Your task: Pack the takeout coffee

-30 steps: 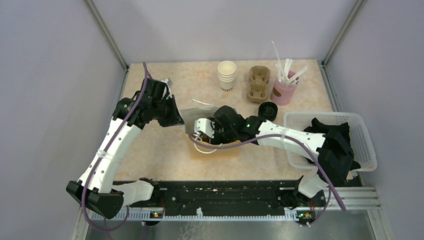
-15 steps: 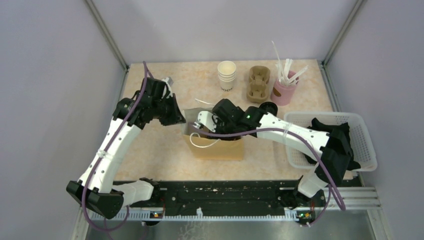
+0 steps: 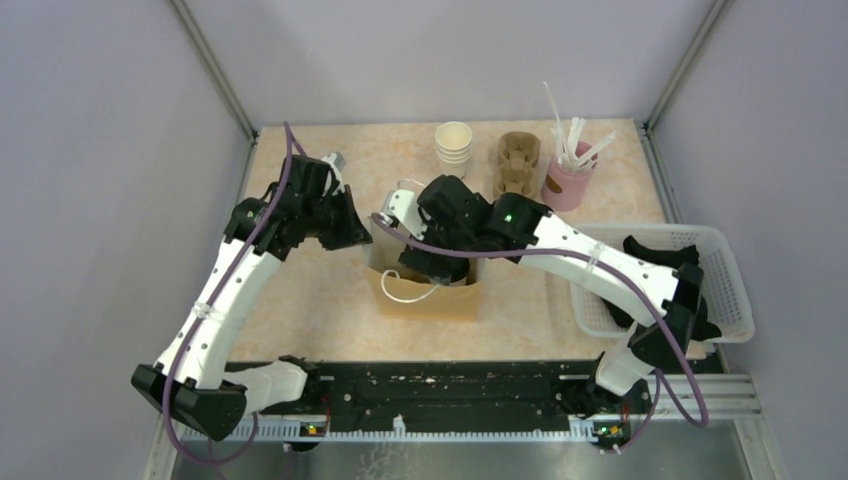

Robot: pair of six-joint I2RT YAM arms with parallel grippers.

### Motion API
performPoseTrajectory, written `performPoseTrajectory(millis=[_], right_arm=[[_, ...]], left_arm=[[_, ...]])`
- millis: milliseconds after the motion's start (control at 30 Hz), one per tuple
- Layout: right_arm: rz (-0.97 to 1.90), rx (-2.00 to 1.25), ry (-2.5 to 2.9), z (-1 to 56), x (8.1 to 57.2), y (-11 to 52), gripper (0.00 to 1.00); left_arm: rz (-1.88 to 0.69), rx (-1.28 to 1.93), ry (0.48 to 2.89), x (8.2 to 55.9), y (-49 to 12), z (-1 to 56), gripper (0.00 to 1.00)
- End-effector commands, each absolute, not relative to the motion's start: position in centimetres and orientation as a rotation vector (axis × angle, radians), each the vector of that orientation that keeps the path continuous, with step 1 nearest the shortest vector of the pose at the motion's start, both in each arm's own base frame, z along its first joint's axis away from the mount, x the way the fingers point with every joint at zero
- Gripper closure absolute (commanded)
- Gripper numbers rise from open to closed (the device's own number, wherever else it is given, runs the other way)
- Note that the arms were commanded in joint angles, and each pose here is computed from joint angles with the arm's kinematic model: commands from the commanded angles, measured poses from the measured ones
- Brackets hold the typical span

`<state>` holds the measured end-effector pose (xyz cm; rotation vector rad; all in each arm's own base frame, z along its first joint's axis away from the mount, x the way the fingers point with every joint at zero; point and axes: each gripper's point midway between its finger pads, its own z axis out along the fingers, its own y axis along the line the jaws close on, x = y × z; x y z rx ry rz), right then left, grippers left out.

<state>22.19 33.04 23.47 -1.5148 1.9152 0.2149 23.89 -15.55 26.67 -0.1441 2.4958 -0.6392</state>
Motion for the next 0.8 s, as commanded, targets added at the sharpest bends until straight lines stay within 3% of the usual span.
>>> performPoseTrajectory(millis=[0,267,567,767], right_arm=[[0.211,-1.319,1.966,28.7,21.5,32.5,0.01],[0.365,-0.918,2.122,35.3,19.5,30.6,0.01],[0.270,-0.385,2.169,36.5,21.3,24.9,0.01],[0.465,-0.128,2.199,34.6,23.0,23.5,0.02]], left_arm=[[-0.648,-0.149,2.385,25.0,-15.4,28.7,1.00],[-0.626,-0.134,2.337,25.8,-15.2,29.3,1.00],[-0.639,-0.033,2.222,27.1,-15.7,30.6,1.00],[-0.659,-0.003,2.024,28.4,-15.7,33.2,1.00]])
